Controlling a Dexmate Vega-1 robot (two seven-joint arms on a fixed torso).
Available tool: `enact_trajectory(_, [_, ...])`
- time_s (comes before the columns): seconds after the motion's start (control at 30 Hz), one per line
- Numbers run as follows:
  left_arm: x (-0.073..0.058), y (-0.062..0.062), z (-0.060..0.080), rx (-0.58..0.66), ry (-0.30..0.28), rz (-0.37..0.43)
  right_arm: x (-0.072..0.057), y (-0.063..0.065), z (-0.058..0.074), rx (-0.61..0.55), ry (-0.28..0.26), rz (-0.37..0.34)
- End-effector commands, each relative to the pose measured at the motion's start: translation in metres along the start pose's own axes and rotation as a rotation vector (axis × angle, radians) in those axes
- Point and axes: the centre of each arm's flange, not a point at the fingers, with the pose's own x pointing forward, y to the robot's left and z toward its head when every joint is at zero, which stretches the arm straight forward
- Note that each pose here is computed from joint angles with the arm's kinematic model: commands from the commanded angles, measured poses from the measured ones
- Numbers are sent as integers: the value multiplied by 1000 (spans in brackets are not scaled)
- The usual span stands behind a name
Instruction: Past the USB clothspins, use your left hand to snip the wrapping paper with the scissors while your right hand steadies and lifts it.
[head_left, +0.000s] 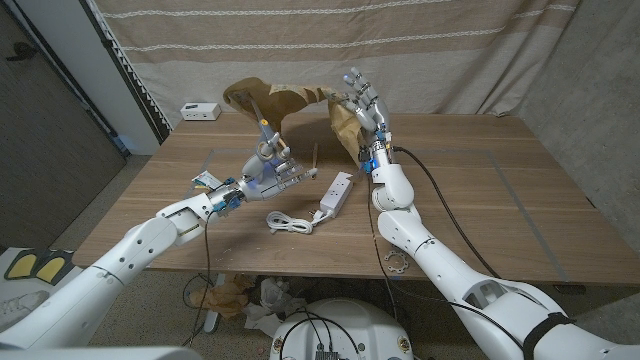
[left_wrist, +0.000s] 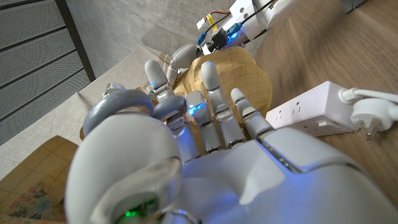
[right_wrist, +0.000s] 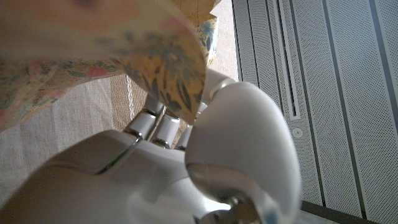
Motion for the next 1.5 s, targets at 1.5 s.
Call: enact_trajectory(1.5, [-22,7,-2,62,-87,-3,-1,13,-1,-38,6,-3])
